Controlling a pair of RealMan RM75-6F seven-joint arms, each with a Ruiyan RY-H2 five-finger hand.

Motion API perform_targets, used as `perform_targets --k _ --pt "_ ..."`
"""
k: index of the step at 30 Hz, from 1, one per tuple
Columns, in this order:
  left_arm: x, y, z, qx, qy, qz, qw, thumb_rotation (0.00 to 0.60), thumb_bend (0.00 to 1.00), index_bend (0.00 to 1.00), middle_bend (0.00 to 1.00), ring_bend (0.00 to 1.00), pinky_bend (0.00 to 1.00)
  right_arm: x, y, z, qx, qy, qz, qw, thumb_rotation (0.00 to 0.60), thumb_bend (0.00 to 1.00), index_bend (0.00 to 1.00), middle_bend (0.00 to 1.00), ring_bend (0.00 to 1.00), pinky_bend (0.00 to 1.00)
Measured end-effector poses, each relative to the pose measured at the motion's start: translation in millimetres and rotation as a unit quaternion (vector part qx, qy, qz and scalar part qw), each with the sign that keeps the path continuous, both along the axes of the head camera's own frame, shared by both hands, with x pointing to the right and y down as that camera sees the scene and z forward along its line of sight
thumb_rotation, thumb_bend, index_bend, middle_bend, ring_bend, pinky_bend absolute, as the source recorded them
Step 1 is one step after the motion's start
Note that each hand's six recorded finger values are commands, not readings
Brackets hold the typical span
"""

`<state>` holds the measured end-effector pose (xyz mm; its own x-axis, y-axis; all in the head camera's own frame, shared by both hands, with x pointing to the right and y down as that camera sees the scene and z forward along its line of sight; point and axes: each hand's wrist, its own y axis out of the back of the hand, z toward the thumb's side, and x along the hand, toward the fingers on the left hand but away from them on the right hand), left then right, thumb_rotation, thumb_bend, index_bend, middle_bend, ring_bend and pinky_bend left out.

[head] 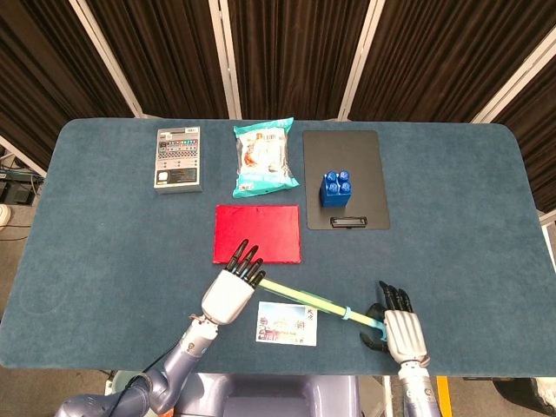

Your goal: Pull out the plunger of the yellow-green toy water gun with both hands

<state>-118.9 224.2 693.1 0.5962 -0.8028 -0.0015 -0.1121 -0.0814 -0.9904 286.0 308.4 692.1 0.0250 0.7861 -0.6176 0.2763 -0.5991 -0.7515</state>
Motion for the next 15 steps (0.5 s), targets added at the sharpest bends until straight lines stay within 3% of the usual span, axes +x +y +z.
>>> perform_targets --k 7,15 --pt "-2 -3 -5 0.005 0.013 -0.006 0.9999 0.600 0.53 0.80 0.32 0.12 0.05 -2 -2 4 0.002 0.004 -0.001 1.0000 0.600 0.39 0.71 0.20 0.00 0.00" --pt "-10 -10 -14 0.014 0.031 -0.018 0.9993 0.600 0.53 0.80 0.32 0.12 0.05 -4 -10 3 0.013 0.021 -0.012 0.9996 0.600 0.43 0.76 0.23 0.00 0.00"
